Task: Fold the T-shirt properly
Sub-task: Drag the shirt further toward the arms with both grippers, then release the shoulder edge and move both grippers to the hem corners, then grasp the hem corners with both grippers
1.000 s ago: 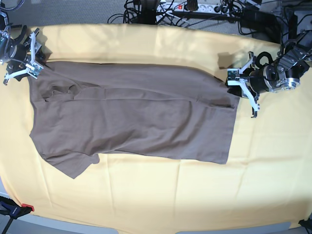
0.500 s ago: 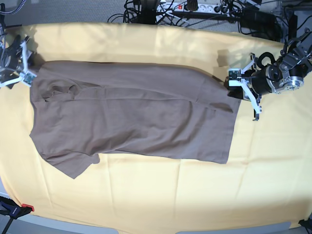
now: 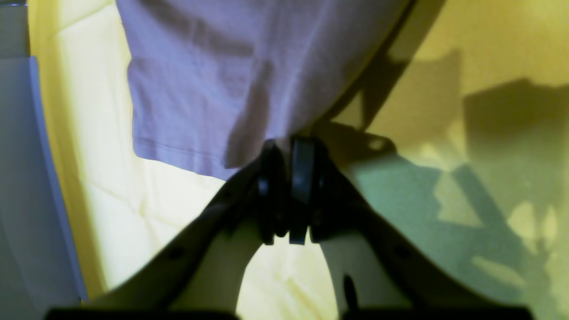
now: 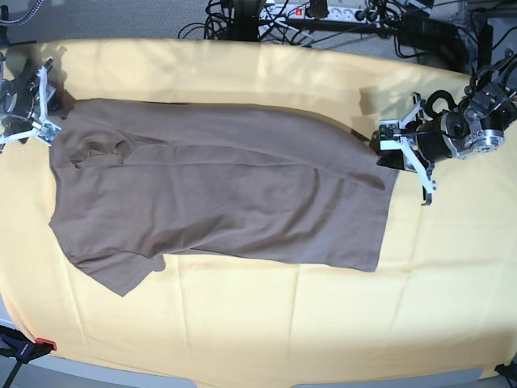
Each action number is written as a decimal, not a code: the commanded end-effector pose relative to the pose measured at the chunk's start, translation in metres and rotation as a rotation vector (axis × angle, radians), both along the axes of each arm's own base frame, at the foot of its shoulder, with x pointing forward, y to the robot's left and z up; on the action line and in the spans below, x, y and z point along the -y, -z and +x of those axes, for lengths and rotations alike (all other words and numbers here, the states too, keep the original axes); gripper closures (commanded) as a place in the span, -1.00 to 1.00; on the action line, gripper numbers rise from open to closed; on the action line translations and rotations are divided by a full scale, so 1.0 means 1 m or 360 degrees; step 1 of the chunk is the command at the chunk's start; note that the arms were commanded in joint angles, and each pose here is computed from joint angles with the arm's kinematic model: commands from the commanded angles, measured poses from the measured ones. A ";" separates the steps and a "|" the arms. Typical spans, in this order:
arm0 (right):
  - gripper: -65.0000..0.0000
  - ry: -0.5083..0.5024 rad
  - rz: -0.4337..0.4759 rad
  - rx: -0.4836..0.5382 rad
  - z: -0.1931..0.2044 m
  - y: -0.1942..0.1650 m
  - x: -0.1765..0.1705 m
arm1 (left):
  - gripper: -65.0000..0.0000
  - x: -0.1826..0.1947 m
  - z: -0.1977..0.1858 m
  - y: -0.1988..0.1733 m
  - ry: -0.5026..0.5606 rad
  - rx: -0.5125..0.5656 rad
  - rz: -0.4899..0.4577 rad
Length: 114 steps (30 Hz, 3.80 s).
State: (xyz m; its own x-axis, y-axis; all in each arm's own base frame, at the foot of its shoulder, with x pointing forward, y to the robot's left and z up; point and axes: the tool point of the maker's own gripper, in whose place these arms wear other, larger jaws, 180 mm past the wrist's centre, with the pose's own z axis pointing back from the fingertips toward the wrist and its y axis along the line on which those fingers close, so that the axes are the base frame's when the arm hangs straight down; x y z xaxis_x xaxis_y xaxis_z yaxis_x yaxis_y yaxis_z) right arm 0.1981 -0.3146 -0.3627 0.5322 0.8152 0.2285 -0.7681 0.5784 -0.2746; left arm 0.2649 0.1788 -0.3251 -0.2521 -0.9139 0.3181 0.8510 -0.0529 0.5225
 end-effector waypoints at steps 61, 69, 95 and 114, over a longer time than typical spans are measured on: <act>-0.09 0.0027 -0.0389 0.0057 0.001 -0.098 0.029 | 0.00 -0.055 0.035 -0.093 -0.0586 -0.0316 -0.0341; -0.09 0.0157 -0.0255 0.0333 0.027 -0.123 0.027 | 0.00 -0.099 0.107 -0.056 -0.1145 -0.0604 -0.0962; -0.09 0.0300 0.0091 0.0597 0.041 -0.122 0.001 | 0.47 0.028 0.063 0.030 -0.1143 -0.1715 -0.0871; -0.12 0.0996 0.1142 0.0966 0.170 -0.101 0.050 | 1.00 0.028 0.099 0.011 -0.1137 -0.1484 -0.0984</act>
